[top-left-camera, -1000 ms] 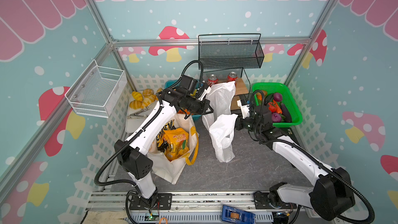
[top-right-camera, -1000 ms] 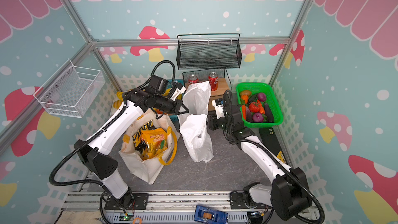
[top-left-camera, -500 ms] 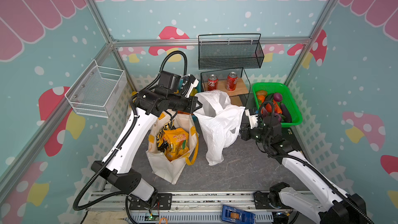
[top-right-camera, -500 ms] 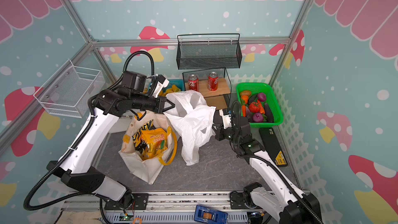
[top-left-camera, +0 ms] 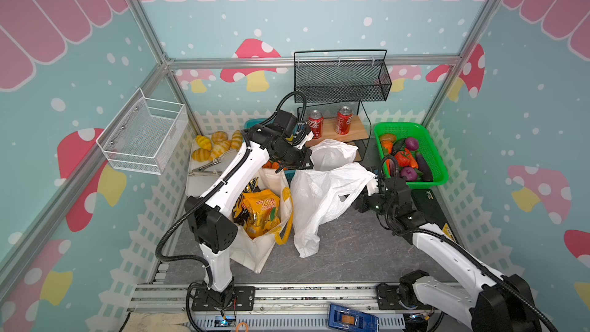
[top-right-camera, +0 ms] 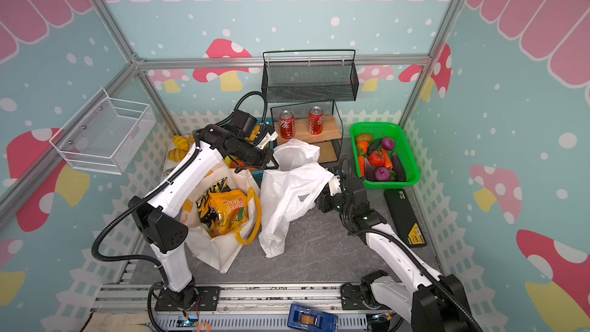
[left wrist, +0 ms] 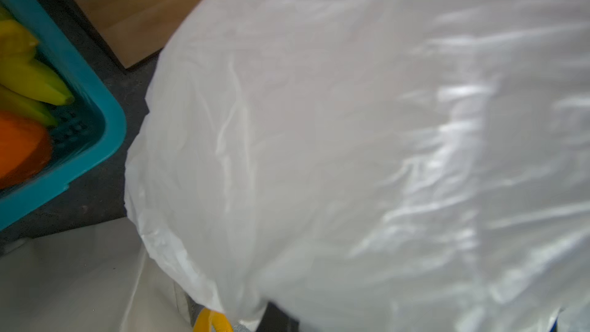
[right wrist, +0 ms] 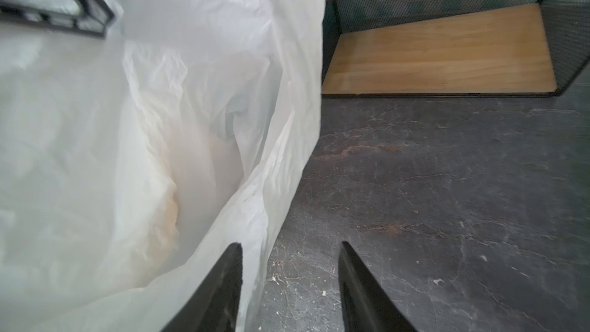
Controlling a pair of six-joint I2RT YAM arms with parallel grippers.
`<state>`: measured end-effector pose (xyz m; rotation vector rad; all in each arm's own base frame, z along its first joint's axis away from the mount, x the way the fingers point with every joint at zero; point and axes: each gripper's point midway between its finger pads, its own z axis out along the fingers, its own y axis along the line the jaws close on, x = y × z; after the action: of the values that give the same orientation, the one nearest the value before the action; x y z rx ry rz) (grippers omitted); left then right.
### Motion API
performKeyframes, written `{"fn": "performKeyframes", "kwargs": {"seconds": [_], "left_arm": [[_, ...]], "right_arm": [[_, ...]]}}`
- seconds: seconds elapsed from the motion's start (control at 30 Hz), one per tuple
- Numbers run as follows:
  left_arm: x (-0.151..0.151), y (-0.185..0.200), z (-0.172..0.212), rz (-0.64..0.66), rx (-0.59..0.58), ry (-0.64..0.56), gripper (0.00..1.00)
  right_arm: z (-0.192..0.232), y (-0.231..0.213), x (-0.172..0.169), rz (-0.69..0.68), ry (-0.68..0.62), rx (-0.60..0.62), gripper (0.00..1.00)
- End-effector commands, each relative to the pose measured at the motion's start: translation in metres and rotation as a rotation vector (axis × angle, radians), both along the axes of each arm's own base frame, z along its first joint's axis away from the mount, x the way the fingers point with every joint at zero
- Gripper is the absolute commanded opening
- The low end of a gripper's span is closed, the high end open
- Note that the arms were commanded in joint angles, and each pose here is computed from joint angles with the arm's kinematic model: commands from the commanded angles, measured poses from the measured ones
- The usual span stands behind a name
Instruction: Place the mixed food into the grocery bags and tie them
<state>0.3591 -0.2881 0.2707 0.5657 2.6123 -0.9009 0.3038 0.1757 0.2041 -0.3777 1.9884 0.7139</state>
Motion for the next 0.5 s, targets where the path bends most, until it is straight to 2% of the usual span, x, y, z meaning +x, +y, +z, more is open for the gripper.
{"fn": "performKeyframes", "kwargs": {"seconds": [0.0,0.17,0.27,0.37,0.47], "left_arm": [[-0.005,-0.012,0.016,-0.047,-0.064,-0.018,0.00],[-0.005,-0.021,0.017,-0.065,-0.077,-0.019,0.00],[-0.003,-0.025,0.020,-0.071,-0.077,-0.035,0.00],[-0.001,-0.021,0.025,-0.074,-0.063,-0.055,0.00],[0.001,-0.007,0.029,-0.064,-0.021,-0.097,0.00]], "right_arm": [[0.025,-0.008,-0.004,-0.007,-0.135,-0.050,0.58],[0.053,-0.004,-0.026,0.055,-0.221,0.014,0.60],[0.054,-0.003,-0.029,0.062,-0.223,0.036,0.60],[0.030,-0.032,-0.007,-0.146,-0.108,-0.050,0.59],[0.031,-0.056,-0.002,-0.254,-0.109,-0.106,0.60]]}}
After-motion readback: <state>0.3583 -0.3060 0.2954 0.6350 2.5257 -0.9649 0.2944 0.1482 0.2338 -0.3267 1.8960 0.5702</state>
